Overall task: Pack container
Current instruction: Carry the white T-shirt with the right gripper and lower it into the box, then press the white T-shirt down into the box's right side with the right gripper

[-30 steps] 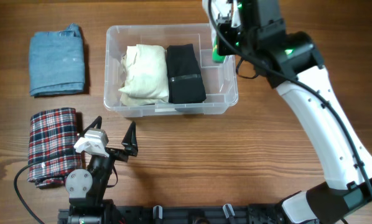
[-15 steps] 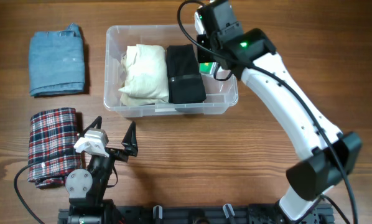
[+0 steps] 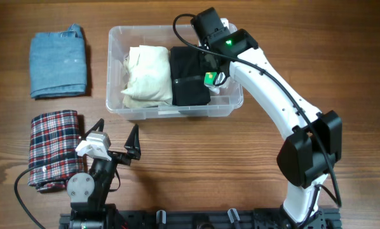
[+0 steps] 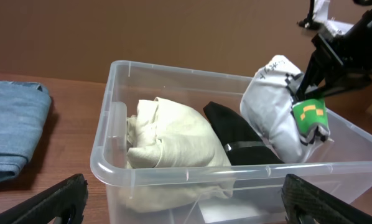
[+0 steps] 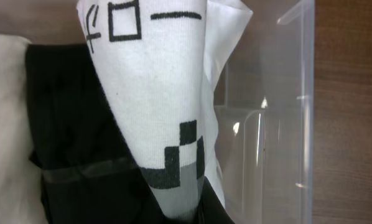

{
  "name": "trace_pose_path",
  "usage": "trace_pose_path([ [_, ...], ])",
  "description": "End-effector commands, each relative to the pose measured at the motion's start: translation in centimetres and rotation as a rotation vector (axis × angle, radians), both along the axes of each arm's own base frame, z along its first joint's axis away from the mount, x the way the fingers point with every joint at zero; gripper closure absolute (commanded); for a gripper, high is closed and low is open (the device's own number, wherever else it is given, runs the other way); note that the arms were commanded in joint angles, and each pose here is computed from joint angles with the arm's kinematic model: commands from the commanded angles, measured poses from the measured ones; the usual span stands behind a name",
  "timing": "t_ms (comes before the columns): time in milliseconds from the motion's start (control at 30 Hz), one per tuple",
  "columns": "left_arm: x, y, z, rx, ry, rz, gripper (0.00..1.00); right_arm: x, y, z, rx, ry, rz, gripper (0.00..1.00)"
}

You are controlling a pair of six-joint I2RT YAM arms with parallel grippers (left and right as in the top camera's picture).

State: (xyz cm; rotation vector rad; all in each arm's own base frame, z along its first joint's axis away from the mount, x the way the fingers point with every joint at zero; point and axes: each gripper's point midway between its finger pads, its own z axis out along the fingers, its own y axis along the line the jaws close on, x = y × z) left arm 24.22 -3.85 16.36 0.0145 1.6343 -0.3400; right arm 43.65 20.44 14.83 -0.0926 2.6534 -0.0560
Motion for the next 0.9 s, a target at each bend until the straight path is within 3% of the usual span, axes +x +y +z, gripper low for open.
trace_pose_path([
  [0,0.0,-0.1,-0.2,0.018,-0.005,-0.009,0.00,-0.2,-0.4,-0.5,-0.032,0.010,-0.021,0.96],
  [533,0.0,-0.1,-0.2,0.018,-0.005,-0.009,0.00,-0.7,0.0,-1.3,-0.022,0.043,-0.008,0.95],
  [600,0.0,-0.1,-0.2,0.018,-0.005,-0.009,0.00,-0.8,0.6,-1.3,0.007,0.052,0.005,0.88],
  [633,0.0,-0.1,-0.2,0.018,-0.005,-0.009,0.00,-0.8,1.0,-1.3,0.028,0.053,0.015,0.76],
  [867,0.0,-0.1,-0.2,0.018,-0.005,-0.009,0.00,-0.7,1.1,-1.3,0.031,0.050,0.017,0.57],
])
